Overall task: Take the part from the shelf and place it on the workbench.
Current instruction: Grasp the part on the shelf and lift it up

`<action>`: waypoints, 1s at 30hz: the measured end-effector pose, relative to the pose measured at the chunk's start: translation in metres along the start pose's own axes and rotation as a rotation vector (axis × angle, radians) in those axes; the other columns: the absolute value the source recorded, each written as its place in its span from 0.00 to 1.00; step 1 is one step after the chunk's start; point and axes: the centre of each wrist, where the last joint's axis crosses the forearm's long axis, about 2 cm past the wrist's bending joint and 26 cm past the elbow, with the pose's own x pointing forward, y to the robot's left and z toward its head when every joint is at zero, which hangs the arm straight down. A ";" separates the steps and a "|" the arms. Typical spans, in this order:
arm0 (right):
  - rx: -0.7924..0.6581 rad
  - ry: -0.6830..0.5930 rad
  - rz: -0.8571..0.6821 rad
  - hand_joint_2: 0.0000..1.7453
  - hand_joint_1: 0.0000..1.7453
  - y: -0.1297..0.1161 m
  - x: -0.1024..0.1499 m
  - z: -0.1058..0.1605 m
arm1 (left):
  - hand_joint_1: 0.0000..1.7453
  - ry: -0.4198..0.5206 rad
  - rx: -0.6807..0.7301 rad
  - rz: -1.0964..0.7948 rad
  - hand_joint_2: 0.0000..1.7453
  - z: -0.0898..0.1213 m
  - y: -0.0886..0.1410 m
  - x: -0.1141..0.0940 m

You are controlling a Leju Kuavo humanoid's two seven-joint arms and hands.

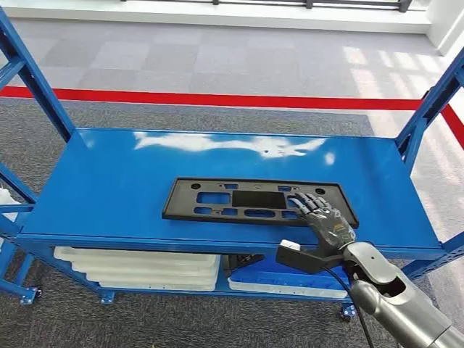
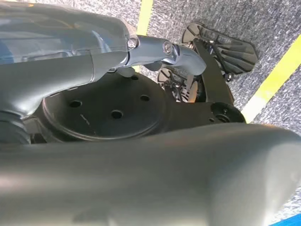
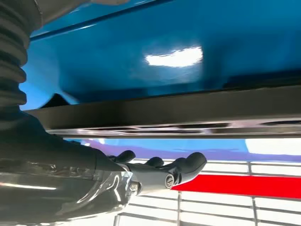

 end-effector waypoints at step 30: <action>-0.130 -0.320 -0.532 1.00 0.00 -0.058 0.002 0.001 | 0.00 -0.008 0.000 -0.002 0.00 0.000 0.000 0.000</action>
